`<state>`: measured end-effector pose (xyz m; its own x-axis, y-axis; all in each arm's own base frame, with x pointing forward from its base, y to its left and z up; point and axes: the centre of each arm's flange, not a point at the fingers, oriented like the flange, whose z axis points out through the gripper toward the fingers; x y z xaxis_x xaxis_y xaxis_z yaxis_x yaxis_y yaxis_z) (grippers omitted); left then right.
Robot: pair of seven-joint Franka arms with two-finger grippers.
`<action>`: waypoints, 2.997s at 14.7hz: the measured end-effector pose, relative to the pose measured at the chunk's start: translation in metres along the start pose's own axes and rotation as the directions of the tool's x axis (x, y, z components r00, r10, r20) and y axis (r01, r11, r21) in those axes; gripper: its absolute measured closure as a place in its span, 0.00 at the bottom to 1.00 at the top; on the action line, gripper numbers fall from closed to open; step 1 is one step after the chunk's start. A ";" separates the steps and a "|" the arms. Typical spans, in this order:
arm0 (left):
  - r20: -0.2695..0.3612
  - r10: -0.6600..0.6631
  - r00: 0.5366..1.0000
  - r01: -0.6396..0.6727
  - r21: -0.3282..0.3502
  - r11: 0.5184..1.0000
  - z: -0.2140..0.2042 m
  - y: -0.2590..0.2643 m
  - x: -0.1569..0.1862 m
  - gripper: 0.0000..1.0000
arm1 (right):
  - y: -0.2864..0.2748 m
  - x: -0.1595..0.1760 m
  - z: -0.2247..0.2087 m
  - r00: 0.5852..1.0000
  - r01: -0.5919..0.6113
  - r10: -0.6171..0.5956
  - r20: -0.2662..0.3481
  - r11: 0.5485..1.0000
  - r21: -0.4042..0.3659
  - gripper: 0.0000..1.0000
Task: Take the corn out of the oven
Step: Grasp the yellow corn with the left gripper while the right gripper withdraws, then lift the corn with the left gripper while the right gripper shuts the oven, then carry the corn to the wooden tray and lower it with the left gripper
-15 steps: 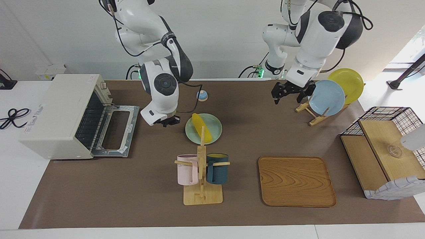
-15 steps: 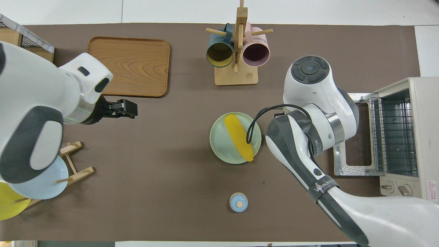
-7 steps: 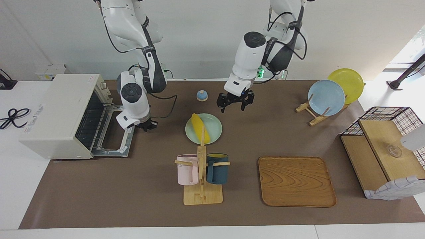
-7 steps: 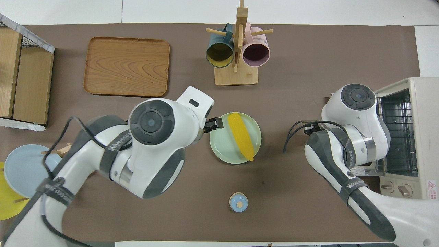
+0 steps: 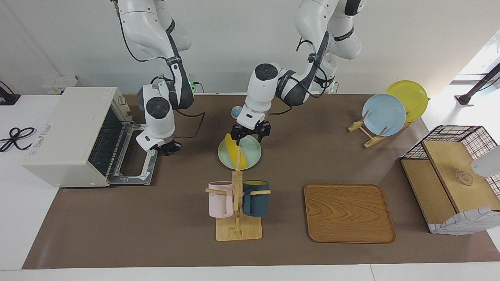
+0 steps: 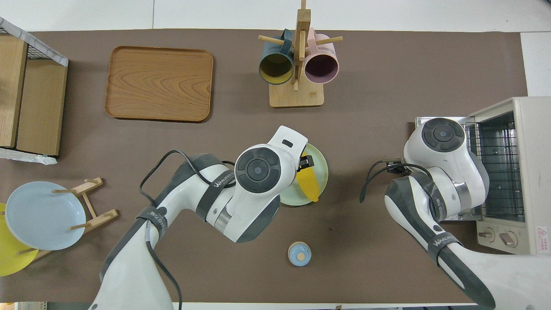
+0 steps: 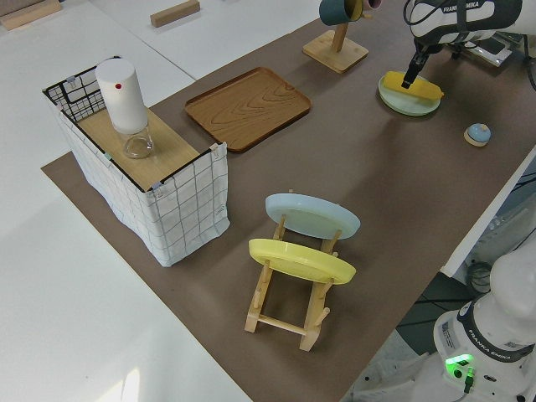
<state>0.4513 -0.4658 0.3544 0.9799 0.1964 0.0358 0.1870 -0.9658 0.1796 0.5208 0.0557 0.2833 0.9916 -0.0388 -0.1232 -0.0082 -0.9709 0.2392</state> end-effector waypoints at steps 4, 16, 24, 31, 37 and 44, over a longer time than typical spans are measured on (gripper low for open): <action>0.002 -0.032 1.000 0.032 0.001 1.000 0.027 0.019 0.004 0.00 | 0.004 0.001 -0.002 1.000 0.008 -0.008 -0.010 1.000 -0.016 0.99; 0.005 -0.100 0.995 0.100 0.009 0.995 0.042 0.022 -0.004 0.11 | 0.060 0.003 -0.104 0.978 0.196 -0.190 0.083 0.978 -0.065 0.99; 0.009 -0.110 0.994 0.110 0.017 0.994 0.053 0.027 -0.017 0.26 | 0.158 -0.009 -0.140 0.975 0.219 -0.215 0.056 0.973 -0.071 0.99; -0.006 -0.125 0.992 0.125 0.005 0.992 0.051 0.026 -0.012 0.47 | 0.169 -0.007 -0.154 0.975 0.213 -0.208 0.072 0.975 -0.067 0.99; -0.062 -0.135 0.989 0.137 0.039 0.990 0.006 -0.013 0.060 0.47 | 0.165 -0.015 -0.225 0.990 0.142 -0.140 -0.019 0.979 0.146 0.54; -0.116 0.054 0.992 -0.045 0.076 0.996 -0.076 -0.191 0.227 0.47 | 0.150 -0.022 -0.247 0.989 0.145 -0.131 -0.073 0.958 0.247 0.00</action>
<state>0.6328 -0.2241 0.4031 0.9738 0.1625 0.1594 0.1474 -0.9838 0.1025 0.5295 -0.0307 0.5601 0.9909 0.1060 -0.0831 0.1041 -0.9942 -0.0271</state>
